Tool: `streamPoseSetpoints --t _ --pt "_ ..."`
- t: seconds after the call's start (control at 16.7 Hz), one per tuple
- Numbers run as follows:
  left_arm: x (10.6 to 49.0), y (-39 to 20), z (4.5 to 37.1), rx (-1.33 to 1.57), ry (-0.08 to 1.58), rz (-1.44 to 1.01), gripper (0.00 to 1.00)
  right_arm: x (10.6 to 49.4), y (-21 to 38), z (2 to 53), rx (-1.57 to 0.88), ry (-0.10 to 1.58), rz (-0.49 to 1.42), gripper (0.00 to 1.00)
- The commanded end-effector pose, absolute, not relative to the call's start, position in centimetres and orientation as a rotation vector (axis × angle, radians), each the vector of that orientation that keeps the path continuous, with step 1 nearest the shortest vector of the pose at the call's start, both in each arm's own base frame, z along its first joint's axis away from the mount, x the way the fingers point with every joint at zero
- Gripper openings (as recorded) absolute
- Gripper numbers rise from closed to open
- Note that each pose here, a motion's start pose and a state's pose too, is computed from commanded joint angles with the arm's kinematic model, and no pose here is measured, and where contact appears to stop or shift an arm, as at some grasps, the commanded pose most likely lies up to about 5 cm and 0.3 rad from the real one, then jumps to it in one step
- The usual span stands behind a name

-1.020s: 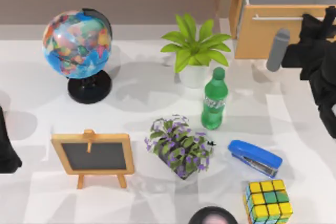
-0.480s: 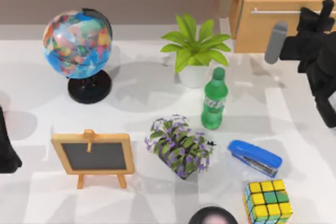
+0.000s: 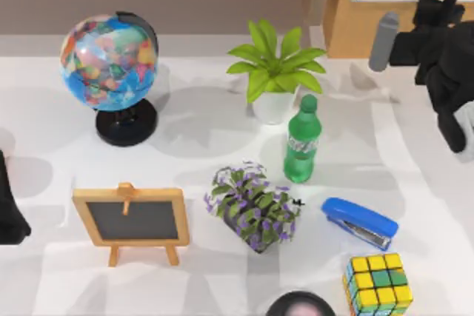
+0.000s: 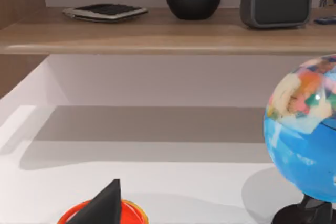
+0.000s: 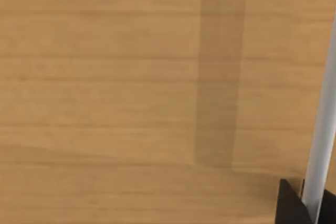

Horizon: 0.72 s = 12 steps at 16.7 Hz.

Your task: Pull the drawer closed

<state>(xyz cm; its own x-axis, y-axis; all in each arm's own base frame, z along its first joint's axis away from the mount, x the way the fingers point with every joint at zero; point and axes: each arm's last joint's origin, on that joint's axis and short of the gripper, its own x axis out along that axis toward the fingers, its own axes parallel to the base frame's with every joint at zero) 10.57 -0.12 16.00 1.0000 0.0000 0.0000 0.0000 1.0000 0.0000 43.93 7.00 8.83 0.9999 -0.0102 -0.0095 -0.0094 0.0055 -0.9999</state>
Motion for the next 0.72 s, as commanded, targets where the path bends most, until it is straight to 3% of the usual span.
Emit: streamPoseSetpoints --t 0.18,0.72 --pt "10.57 -0.12 16.0 0.0 0.0 0.0 1.0 43.94 7.0 8.83 -1.565 0.015 -0.001 0.0" --pt "10.57 -0.12 16.0 0.0 0.0 0.0 1.0 43.94 7.0 8.83 -1.565 0.015 -0.001 0.68"
